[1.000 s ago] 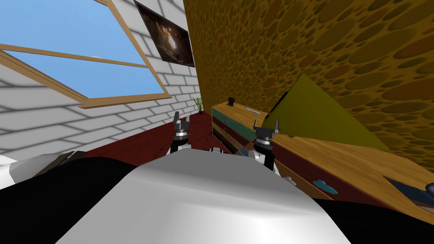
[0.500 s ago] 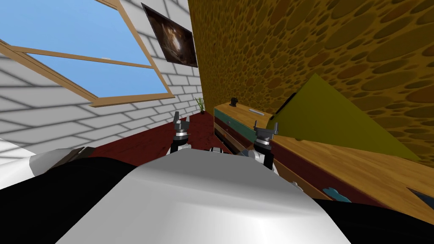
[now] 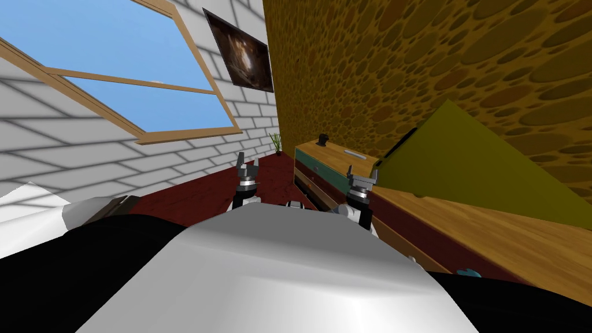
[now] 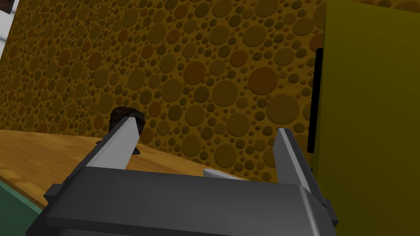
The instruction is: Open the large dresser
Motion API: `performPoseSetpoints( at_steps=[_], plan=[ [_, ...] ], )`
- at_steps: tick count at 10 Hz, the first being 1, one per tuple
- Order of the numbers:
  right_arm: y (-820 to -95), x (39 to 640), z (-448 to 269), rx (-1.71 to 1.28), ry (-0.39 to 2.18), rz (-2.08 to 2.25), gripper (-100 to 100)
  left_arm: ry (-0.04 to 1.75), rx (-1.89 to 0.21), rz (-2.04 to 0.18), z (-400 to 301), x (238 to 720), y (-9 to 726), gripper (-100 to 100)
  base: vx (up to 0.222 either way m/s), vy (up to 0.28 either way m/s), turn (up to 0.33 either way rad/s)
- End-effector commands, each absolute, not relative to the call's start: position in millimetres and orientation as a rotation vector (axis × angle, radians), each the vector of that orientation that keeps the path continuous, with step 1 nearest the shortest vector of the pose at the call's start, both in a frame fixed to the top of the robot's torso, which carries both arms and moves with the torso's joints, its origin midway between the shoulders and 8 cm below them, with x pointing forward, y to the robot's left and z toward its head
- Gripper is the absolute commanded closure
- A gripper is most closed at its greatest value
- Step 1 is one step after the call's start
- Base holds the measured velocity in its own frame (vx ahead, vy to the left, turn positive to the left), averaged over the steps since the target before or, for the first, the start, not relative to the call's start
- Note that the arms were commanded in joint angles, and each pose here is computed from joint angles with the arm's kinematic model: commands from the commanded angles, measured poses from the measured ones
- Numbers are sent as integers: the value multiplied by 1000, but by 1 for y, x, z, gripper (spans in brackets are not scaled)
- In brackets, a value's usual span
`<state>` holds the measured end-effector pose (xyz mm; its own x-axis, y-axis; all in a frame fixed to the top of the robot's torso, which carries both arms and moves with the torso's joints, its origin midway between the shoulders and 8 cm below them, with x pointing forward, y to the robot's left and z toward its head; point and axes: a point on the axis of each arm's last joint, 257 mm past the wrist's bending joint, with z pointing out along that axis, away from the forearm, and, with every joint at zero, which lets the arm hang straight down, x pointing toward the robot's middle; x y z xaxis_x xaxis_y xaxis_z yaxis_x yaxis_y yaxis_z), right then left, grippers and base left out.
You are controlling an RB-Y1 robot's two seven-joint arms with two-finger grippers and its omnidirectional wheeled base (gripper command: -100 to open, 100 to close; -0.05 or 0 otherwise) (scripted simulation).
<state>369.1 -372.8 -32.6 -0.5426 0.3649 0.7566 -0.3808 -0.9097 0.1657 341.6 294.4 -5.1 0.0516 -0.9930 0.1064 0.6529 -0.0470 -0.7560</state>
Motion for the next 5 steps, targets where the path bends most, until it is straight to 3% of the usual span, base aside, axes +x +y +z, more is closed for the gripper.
performPoseSetpoints(
  at_steps=[1,5],
  plan=[
    [-377,370,-37,1217,-84,2490,-100,576,-767,-1460,-5,342,294,0,9,18,-2],
    [-397,376,-57,1284,-259,2572,-100,576,-767,-1460,-5,342,294,0,11,37,61]
  ],
)
